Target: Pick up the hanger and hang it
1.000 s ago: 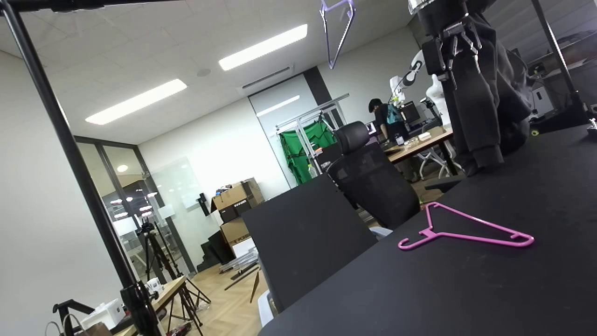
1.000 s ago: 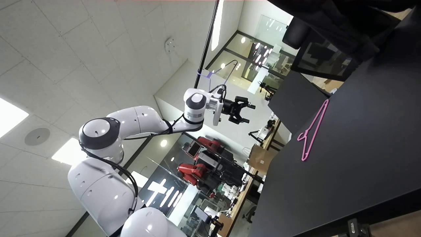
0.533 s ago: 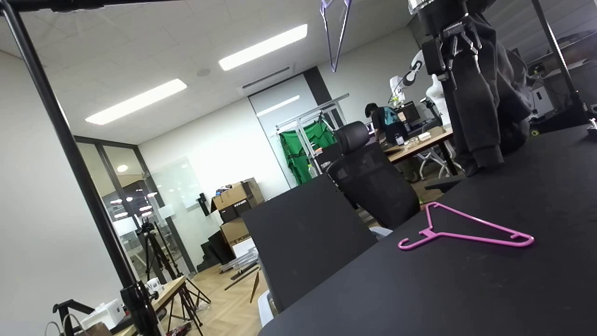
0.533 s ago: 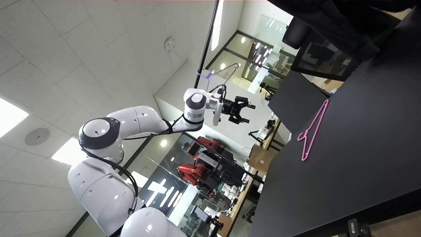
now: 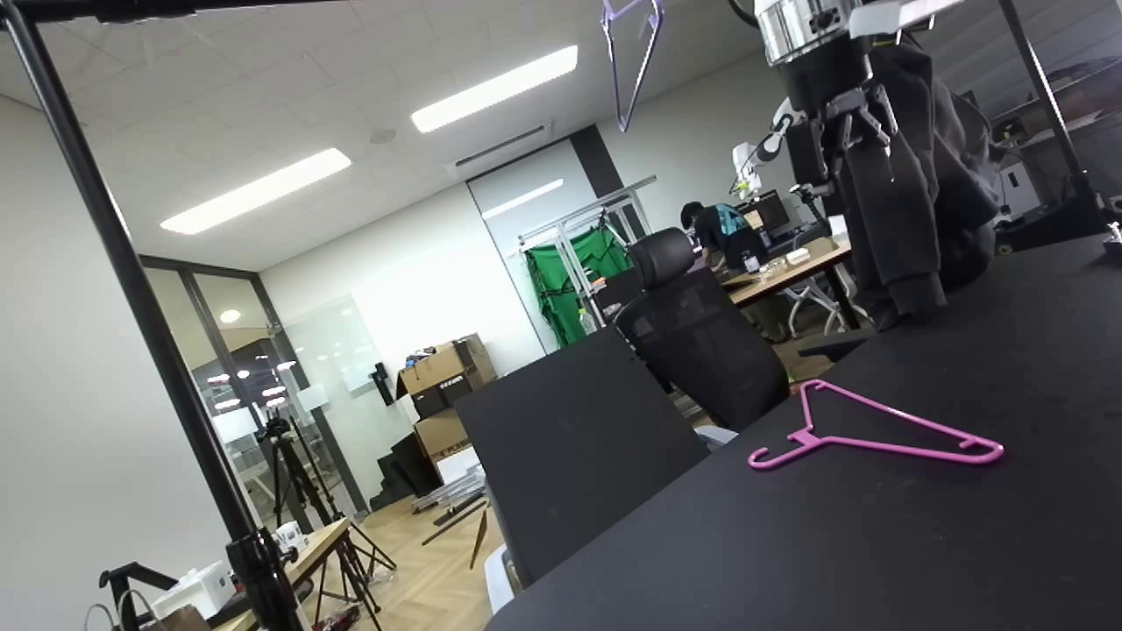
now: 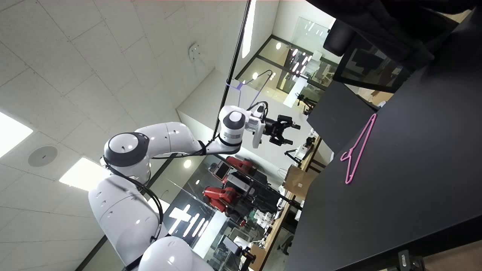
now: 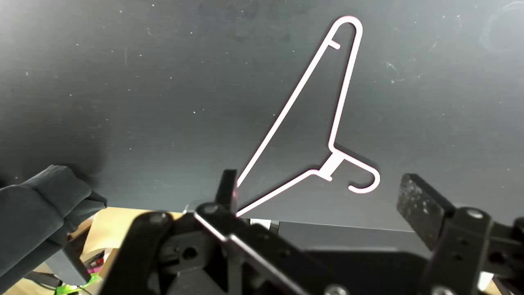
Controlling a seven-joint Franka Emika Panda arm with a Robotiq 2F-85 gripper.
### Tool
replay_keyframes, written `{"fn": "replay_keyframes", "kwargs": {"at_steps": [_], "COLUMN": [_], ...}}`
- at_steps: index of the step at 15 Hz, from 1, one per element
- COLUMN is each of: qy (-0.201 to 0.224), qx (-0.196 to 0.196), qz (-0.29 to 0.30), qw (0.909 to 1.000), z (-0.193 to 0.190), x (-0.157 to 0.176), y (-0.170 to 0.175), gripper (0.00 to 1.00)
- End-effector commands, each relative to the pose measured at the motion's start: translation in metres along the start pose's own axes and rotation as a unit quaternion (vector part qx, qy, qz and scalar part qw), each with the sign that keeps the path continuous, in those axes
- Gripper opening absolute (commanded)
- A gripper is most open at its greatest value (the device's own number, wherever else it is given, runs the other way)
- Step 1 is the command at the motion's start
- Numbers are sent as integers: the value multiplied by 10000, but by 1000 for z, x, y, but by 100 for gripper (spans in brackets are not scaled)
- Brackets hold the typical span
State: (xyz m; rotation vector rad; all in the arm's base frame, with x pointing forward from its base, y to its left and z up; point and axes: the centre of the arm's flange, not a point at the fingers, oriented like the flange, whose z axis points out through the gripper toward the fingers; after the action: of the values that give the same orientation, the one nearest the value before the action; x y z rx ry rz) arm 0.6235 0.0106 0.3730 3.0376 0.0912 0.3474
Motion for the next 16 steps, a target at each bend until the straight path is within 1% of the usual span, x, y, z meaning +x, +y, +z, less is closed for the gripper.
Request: {"fn": "replay_keyframes", "kwargs": {"at_steps": [1,6,8,10,13,16], "qy": [73,101,11,-127,-409,-643], "qx": [11,-124,-134,-21,154,176], "qz": [323,421,391,367,437,530], "qw": [9995,9990,9991,9992,9981,9964], "z": [43,111,136,159,192,220], "x": [32,57,58,57,51,50], "y": [-23,-69,-85,-98,-103,-98], "gripper": [100,100,100,100,100,100]}}
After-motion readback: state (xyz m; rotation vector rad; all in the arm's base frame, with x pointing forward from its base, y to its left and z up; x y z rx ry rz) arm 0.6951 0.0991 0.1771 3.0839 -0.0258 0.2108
